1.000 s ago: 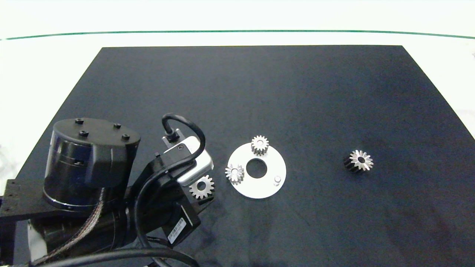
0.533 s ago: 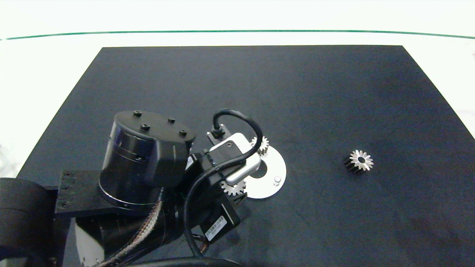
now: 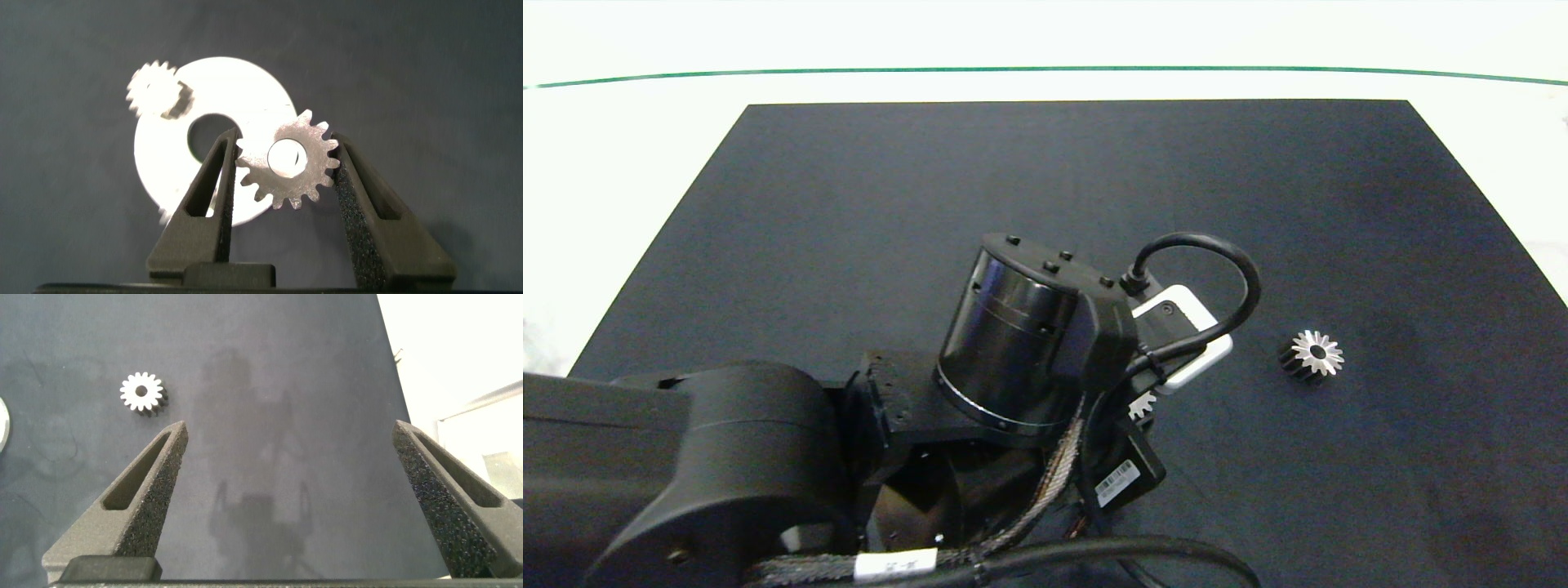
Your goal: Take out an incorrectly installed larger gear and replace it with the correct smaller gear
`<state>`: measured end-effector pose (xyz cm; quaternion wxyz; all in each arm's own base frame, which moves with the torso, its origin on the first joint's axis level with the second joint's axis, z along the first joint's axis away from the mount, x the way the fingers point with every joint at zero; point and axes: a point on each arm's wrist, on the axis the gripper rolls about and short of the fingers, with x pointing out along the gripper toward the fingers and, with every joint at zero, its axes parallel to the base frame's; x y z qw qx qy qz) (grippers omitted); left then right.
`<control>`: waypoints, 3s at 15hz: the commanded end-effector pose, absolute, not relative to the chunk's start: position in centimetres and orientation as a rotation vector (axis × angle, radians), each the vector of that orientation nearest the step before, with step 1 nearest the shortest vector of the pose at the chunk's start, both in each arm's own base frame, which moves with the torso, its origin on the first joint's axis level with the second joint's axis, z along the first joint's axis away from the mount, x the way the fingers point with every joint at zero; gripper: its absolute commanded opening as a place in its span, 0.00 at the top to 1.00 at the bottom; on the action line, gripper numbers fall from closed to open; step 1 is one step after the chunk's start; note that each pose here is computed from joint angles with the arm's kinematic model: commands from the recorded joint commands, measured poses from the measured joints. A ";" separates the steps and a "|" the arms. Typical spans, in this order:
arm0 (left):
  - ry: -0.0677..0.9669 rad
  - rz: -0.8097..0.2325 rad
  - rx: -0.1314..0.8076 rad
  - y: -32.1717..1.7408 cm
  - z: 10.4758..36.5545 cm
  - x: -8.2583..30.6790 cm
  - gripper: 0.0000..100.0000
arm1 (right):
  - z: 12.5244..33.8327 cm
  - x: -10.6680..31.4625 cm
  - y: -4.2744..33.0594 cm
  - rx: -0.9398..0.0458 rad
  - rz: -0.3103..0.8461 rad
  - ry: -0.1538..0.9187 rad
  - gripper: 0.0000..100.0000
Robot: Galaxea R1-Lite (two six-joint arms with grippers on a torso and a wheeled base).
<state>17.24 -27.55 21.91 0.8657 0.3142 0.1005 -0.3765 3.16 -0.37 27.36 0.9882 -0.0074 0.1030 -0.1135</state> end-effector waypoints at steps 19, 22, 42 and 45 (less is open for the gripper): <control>0.261 -0.766 0.694 -31.8 18.1 20.9 0.78 | 26.1 2.9 -0.4 -0.009 -0.212 0.234 0.00; 0.263 -0.755 0.694 -31.5 18.1 21.2 0.78 | 26.1 2.9 -0.3 -0.010 -0.203 0.234 0.00; 0.283 -0.742 0.713 -29.8 17.1 21.0 0.00 | 26.0 2.8 -0.3 -0.011 -0.196 0.232 0.00; 0.268 -0.741 0.700 -29.4 17.9 20.6 0.00 | 26.1 2.8 -0.3 -0.010 -0.195 0.229 0.00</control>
